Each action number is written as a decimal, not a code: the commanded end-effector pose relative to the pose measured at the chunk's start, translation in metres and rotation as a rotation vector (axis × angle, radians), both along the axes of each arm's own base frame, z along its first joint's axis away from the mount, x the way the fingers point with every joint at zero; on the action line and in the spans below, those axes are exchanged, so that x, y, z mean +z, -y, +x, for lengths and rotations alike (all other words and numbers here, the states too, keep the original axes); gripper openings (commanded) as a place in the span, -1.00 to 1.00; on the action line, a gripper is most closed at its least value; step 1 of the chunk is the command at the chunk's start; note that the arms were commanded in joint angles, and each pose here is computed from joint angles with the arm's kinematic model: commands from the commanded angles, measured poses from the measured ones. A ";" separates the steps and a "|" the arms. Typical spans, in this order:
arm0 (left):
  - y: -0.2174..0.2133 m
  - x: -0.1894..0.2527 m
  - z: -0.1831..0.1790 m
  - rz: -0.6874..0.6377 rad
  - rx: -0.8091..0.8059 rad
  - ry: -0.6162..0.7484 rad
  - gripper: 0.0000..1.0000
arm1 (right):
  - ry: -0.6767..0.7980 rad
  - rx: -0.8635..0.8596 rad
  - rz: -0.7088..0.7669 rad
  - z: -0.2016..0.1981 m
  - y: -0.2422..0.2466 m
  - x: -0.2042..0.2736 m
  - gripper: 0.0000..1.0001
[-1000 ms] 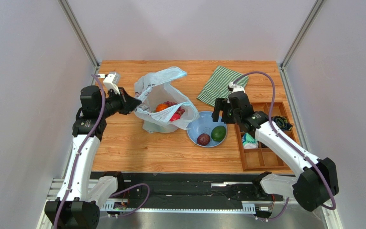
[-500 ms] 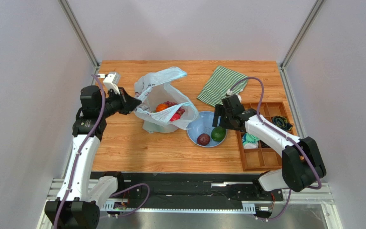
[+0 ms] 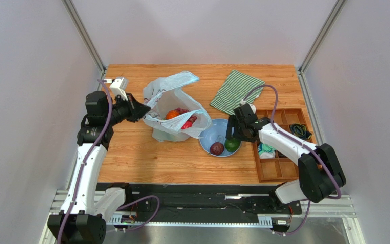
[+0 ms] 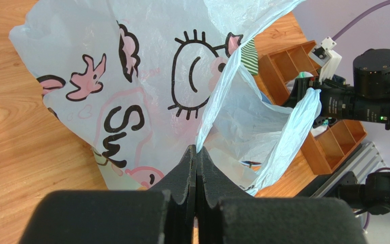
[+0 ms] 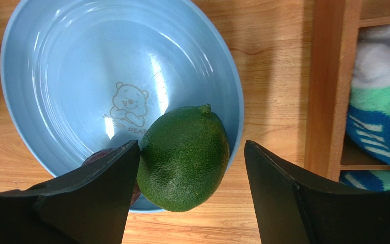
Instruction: Place the fruits into the plastic bag
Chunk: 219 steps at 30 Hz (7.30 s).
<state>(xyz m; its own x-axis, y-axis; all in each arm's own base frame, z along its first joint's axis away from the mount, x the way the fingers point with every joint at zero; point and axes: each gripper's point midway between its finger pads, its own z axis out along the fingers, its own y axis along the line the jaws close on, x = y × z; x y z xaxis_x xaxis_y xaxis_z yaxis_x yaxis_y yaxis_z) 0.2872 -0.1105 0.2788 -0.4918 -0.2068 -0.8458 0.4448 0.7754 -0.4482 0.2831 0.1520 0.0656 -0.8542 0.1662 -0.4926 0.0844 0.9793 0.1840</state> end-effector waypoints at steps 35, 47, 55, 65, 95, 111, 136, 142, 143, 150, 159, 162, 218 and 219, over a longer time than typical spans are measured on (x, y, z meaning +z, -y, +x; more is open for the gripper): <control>-0.001 0.017 0.002 -0.001 -0.001 0.064 -1.00 | 0.347 0.058 -0.026 0.022 0.002 0.110 -0.44; -0.002 0.016 0.002 0.004 0.000 0.066 -1.00 | 0.871 0.284 0.421 0.035 -0.099 0.303 -0.64; -0.002 0.017 0.002 0.003 -0.001 0.067 -1.00 | 0.945 0.463 0.450 0.029 -0.183 0.328 -0.63; -0.001 0.017 0.002 0.002 -0.004 0.067 -1.00 | 0.816 0.543 0.280 0.065 -0.236 0.263 -0.63; 0.000 0.016 0.002 -0.003 -0.012 0.065 -1.00 | 0.392 0.658 0.063 0.063 -0.247 0.106 -0.13; 0.000 0.017 0.002 -0.003 -0.012 0.067 -1.00 | 0.385 0.697 0.061 0.060 -0.249 0.105 0.67; 0.000 0.017 0.002 0.000 -0.007 0.068 -1.00 | 0.901 0.696 0.438 -0.003 -0.213 0.306 0.63; 0.000 0.016 0.001 -0.004 -0.010 0.065 -1.00 | 0.882 0.508 0.200 0.018 -0.146 0.284 0.72; 0.000 0.017 0.001 -0.002 -0.010 0.067 -1.00 | 0.859 0.480 0.188 0.021 -0.137 0.279 0.73; -0.001 0.016 0.002 0.000 -0.005 0.067 -1.00 | 0.673 0.263 0.176 0.035 -0.056 0.217 0.72; 0.000 0.017 0.001 -0.002 -0.008 0.068 -1.00 | 0.342 0.229 0.167 -0.004 -0.036 0.103 0.75; 0.000 0.017 0.001 0.000 -0.008 0.069 -1.00 | 0.265 0.222 0.215 -0.013 -0.045 0.084 0.74; 0.001 0.020 -0.001 -0.002 -0.014 0.080 -1.00 | 0.897 0.253 0.340 0.027 -0.087 0.284 -0.41; 0.001 0.020 0.000 -0.003 -0.013 0.081 -1.00 | 0.911 0.269 0.353 0.029 -0.096 0.293 -0.41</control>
